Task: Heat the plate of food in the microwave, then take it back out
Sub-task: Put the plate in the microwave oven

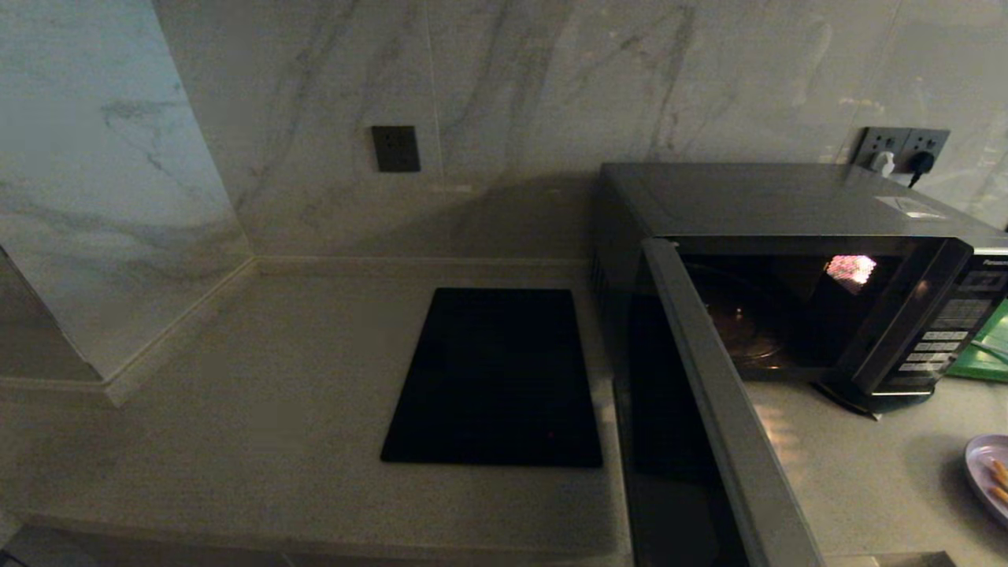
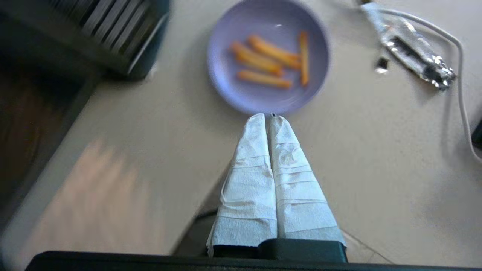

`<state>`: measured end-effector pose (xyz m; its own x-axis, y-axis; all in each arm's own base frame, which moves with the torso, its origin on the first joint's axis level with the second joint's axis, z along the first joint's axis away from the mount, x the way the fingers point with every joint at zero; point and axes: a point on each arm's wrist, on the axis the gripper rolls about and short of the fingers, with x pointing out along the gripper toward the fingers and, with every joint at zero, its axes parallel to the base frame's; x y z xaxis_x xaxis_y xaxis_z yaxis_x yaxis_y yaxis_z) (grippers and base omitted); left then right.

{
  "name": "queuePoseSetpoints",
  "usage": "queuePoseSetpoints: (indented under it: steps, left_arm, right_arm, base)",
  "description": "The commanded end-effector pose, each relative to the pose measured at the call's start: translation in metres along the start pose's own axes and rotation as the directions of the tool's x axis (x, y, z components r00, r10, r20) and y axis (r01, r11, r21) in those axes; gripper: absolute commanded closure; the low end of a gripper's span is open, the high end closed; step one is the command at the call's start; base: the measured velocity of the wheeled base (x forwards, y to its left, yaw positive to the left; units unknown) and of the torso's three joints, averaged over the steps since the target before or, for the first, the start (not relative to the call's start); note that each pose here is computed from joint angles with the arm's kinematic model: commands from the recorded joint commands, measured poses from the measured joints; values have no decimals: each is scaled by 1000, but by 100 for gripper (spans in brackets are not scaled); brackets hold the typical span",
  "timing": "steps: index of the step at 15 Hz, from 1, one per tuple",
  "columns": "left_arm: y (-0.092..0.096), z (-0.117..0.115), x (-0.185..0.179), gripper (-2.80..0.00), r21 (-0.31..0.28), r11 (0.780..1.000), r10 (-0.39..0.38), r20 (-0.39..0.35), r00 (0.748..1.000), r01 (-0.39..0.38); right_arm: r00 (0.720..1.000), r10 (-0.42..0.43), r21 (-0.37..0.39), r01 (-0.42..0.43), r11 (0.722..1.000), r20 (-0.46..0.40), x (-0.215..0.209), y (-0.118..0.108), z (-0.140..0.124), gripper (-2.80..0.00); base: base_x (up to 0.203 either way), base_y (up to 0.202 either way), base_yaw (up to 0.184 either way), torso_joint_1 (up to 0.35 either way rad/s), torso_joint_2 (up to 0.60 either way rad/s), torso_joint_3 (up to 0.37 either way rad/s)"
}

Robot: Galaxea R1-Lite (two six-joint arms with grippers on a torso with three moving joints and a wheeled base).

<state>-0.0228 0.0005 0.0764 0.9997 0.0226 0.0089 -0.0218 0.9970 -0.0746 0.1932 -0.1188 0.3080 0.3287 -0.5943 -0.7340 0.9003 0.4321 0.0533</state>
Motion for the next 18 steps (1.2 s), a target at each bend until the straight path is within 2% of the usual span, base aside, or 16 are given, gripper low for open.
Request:
queuePoseSetpoints:
  steps: [1, 7, 10, 12, 14, 18]
  left_arm:
    - [0, 0, 0, 0, -1, 1000, 0, 0, 1000, 0]
    - [0, 0, 0, 0, -1, 1000, 0, 0, 1000, 0]
    - [0, 0, 0, 0, -1, 1000, 0, 0, 1000, 0]
    - [0, 0, 0, 0, -1, 1000, 0, -1, 1000, 0]
    - [0, 0, 0, 0, -1, 1000, 1, -1, 1000, -1]
    - [0, 0, 0, 0, -1, 1000, 0, 0, 1000, 0]
  right_arm:
    - [995, -76, 36, 78, 996, -59, 44, 1, 11, 0]
    - [983, -140, 79, 150, 986, -115, 116, 5, 30, 0]
    - [982, -40, 148, 67, 987, -182, 145, -6, 43, 0]
    - [973, -2, 187, 46, 981, -231, 163, -15, 47, 0]
    - [961, 12, 216, 50, 975, -275, 181, -25, 46, 0]
    - [948, -17, 261, 105, 960, -319, 200, -42, 45, 0]
  base:
    - [0, 0, 0, 0, 0, 0]
    - [0, 0, 0, 0, 0, 0]
    - [0, 0, 0, 0, 0, 0]
    - [0, 0, 0, 0, 0, 0]
    - [0, 0, 0, 0, 0, 0]
    - [0, 0, 0, 0, 0, 0]
